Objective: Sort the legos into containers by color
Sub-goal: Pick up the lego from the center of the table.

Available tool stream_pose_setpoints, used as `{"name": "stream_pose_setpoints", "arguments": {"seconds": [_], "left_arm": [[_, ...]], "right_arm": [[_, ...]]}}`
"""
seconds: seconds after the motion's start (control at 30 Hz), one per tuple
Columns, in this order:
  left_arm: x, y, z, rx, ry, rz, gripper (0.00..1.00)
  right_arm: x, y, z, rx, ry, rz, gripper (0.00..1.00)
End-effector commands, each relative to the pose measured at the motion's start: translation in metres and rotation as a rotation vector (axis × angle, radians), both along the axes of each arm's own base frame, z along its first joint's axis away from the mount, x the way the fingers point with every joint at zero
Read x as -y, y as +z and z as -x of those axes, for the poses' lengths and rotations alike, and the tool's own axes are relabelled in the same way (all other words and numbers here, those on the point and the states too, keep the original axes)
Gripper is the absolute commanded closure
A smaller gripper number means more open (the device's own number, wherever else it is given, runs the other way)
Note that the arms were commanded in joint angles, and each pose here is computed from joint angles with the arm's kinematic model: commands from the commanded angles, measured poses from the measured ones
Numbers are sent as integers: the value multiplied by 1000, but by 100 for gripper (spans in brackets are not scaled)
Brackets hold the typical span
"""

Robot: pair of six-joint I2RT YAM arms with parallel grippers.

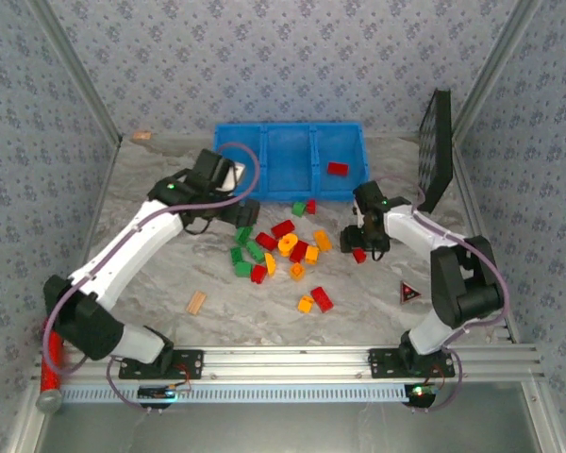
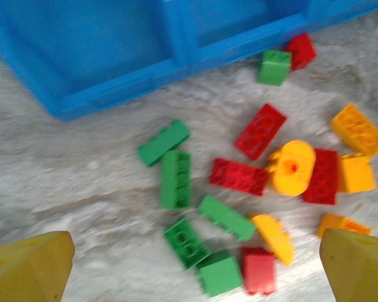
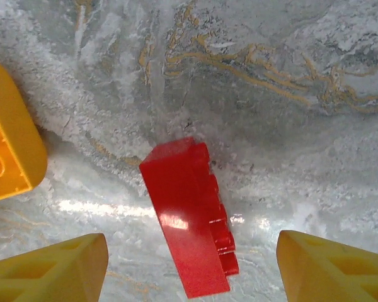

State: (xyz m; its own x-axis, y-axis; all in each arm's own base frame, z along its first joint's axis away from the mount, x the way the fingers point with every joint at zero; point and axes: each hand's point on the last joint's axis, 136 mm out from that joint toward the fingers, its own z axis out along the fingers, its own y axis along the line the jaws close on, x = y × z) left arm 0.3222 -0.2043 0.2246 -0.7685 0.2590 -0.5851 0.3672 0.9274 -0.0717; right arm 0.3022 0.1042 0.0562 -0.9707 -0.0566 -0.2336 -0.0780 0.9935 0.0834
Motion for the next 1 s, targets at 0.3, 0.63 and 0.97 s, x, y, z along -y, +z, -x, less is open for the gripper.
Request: {"name": "stream_pose_setpoints", "arguments": {"seconds": [0.3, 0.63, 0.97], "left_arm": [[147, -66, -9, -203, 114, 102, 11], [197, -130, 0, -328, 128, 72, 22], [228, -174, -2, -392, 164, 51, 31]], "right_arm": [[21, 20, 45, 107, -158, -68, 26], [32, 38, 85, 181, -322, -180, 27], [32, 35, 96, 177, -338, -213, 26]]}}
